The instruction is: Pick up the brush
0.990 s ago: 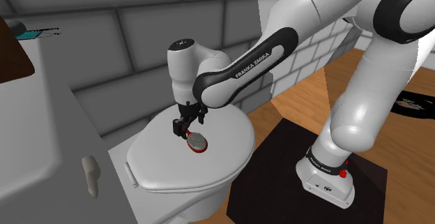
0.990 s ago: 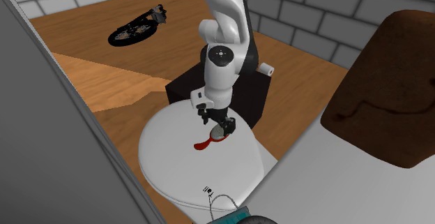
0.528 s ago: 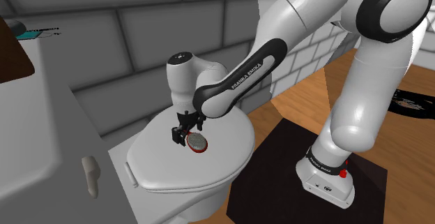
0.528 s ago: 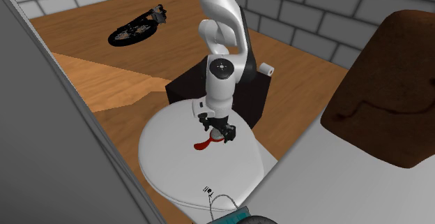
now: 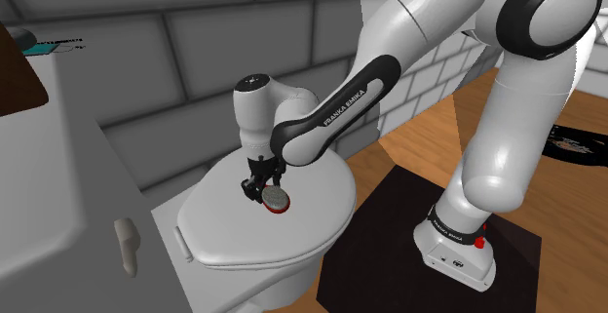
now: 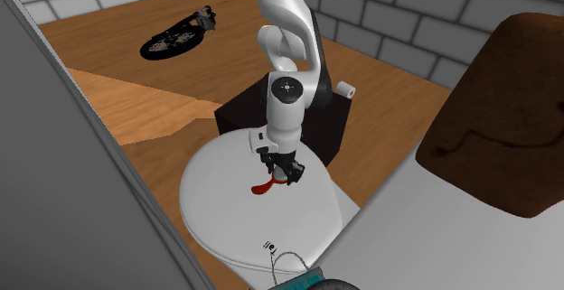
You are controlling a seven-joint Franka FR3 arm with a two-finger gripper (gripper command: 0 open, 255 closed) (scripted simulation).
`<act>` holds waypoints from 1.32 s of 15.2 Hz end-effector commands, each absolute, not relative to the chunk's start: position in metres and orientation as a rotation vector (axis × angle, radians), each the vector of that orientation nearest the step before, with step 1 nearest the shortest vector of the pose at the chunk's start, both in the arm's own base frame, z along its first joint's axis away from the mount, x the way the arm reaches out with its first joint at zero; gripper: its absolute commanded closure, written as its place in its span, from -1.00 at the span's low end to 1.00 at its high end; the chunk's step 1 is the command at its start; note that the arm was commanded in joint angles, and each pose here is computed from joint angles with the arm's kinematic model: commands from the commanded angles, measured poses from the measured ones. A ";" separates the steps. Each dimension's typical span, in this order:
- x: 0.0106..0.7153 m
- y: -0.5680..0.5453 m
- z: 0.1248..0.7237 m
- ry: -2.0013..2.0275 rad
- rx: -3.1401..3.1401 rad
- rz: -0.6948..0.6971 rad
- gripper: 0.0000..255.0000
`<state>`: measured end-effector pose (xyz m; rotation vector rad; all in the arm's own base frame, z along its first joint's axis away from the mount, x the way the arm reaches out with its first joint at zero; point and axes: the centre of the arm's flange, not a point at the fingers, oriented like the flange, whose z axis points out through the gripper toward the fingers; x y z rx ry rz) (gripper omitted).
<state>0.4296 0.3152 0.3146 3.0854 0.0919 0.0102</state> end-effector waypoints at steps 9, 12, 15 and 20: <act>0.429 0.315 0.345 0.092 3.084 0.007 1.00; 0.429 0.315 0.361 0.092 3.084 0.007 1.00; 0.429 0.315 0.377 0.092 3.084 0.007 1.00; 0.429 0.315 0.393 0.092 3.084 0.007 1.00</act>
